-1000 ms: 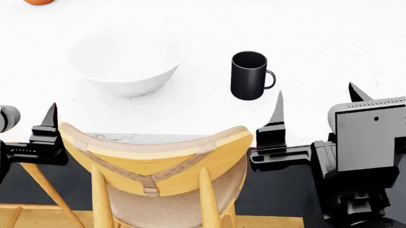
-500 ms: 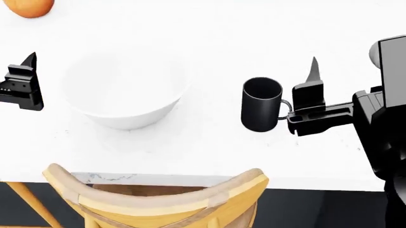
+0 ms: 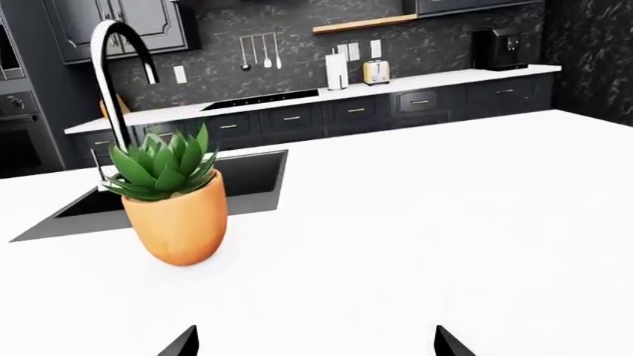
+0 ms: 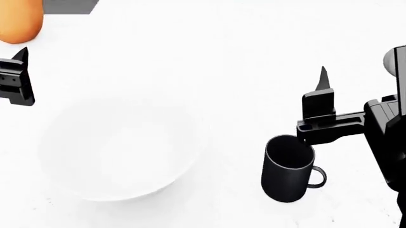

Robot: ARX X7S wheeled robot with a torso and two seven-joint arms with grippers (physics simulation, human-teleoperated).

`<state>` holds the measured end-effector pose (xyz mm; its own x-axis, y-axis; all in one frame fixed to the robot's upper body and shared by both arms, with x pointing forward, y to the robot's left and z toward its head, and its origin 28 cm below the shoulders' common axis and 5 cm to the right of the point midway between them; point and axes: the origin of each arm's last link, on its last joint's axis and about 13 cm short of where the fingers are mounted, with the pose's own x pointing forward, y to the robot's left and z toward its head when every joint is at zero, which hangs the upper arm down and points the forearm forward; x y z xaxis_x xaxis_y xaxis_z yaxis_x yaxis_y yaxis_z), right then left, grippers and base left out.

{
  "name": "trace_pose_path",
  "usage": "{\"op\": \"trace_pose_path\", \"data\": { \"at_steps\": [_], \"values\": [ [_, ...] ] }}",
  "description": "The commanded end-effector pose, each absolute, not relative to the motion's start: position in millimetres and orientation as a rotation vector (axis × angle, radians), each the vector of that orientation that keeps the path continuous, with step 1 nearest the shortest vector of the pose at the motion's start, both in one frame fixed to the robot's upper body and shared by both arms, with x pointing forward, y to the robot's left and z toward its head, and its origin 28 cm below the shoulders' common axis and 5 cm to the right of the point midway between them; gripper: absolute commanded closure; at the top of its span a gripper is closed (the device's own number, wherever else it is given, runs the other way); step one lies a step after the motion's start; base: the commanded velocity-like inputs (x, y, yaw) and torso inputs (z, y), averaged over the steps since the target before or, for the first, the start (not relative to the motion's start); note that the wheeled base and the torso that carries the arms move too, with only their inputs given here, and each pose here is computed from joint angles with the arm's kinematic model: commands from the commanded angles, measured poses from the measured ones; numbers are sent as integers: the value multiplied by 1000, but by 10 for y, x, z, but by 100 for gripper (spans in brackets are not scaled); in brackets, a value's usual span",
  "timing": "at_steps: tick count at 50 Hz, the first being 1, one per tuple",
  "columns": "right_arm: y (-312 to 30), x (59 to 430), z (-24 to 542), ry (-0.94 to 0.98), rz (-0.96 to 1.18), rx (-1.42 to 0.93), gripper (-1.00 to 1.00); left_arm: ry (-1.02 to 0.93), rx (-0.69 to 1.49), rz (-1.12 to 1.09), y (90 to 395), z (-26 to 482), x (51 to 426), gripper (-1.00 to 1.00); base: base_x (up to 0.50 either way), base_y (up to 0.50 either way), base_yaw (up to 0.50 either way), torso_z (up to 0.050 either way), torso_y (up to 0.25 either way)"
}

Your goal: Place the cup inside the bowl on the dining table and move the bowl to any counter.

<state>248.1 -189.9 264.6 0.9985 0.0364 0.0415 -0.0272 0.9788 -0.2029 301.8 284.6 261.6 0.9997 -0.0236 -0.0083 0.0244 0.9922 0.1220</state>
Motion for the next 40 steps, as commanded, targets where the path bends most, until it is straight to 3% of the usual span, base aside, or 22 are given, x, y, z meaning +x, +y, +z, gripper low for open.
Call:
{"op": "trace_pose_path", "data": {
  "at_steps": [1, 7, 30, 40],
  "values": [
    [-1889, 2439, 2605, -28, 46, -200, -100, 5, 127, -17, 2876, 2640, 3004, -100, 316, 332, 0, 0, 0],
    [-1874, 2393, 2677, -64, 68, -147, -100, 13, 123, -15, 2871, 2590, 3011, -100, 178, 263, 0, 0, 2],
    [-1800, 2492, 2390, 263, 229, -8, -100, 29, 118, -24, 2889, 2568, 3014, -100, 0, 0, 0, 0, 0],
    [-1884, 2537, 2364, 359, 185, -55, -100, 36, 117, -26, 2877, 2561, 3017, -100, 0, 0, 0, 0, 0]
  ]
}}
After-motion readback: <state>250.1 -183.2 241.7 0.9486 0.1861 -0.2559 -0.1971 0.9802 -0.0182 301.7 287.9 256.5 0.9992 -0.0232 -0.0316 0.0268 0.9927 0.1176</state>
